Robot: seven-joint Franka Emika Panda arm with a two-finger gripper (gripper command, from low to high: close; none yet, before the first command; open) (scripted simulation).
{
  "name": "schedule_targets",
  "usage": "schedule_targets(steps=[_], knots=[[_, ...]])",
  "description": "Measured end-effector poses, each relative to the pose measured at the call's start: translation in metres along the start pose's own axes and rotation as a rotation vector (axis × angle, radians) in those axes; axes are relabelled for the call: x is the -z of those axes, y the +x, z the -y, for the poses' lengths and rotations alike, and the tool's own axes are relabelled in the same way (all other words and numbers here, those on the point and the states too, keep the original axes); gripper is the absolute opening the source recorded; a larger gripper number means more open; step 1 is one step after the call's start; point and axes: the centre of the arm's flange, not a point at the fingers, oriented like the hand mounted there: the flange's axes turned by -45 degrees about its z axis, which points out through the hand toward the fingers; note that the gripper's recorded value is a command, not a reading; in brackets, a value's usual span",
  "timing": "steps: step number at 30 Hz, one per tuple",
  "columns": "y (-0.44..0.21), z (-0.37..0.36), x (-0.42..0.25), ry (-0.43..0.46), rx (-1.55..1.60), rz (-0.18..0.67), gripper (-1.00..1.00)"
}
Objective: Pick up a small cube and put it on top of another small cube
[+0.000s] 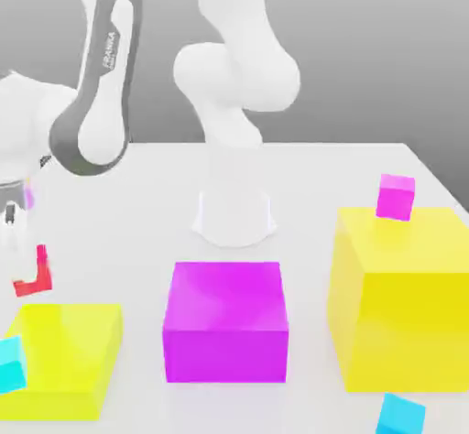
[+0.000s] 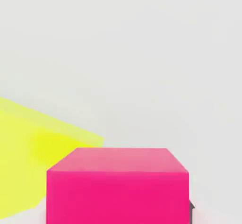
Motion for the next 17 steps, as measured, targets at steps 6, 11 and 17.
schedule_targets(steps=[6, 11, 17], knots=[[0.014, 0.075, 0.038, 0.001, -0.138, 0.000, -1.00], [0.014, 0.127, 0.052, 0.002, -0.234, 0.001, -1.00], [0.014, 0.131, 0.011, 0.001, -0.241, 0.000, 1.00]])
